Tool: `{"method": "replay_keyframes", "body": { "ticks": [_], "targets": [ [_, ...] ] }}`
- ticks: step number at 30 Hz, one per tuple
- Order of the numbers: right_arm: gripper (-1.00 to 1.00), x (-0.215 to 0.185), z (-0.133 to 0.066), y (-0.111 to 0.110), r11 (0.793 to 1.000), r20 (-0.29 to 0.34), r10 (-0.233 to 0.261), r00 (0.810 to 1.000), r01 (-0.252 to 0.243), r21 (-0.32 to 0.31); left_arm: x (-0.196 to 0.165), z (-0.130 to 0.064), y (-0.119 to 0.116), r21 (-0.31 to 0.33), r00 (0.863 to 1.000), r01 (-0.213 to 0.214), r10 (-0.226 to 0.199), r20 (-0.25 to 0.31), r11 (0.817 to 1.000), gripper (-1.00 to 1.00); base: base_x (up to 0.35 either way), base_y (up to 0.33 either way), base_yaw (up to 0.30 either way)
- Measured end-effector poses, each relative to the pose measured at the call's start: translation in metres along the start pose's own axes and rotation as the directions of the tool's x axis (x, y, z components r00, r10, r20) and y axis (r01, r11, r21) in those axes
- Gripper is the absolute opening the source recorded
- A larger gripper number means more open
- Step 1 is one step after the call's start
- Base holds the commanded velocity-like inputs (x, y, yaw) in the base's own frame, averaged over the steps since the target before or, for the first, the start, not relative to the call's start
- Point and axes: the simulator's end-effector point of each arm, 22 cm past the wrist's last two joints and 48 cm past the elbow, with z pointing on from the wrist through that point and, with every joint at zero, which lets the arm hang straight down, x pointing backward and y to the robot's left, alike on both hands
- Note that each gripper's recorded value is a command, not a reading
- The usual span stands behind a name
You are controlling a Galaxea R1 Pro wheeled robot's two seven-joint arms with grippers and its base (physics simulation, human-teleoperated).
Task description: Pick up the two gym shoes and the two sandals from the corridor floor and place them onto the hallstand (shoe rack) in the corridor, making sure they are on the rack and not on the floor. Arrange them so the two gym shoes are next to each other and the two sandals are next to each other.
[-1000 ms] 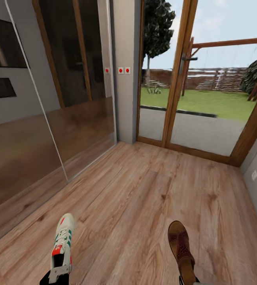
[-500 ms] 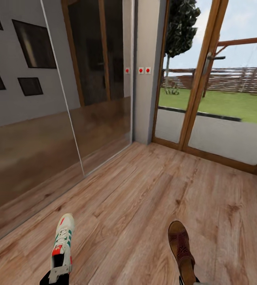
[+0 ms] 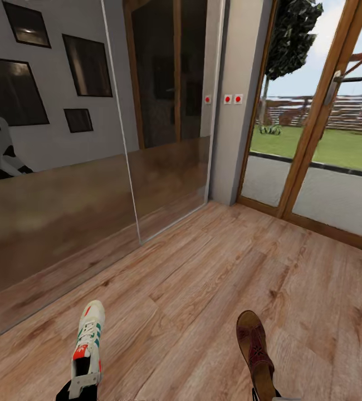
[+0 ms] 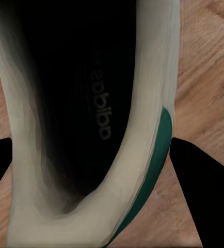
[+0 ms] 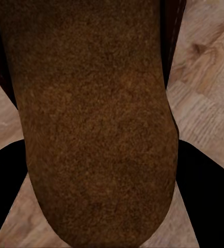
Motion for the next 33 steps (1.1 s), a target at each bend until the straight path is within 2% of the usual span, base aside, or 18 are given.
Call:
{"method": "replay_keyframes", "body": {
  "ticks": [33],
  "targets": [
    [-1.0,-0.0008,0.0001,0.0008,1.0,0.002,0.001,1.0,-0.001,-0.001,0.0032,-0.0019,0.0002,0.0,1.0,-0.001,0.001,-0.002,1.0,-1.0,0.0,0.0,0.279]
  ]
}}
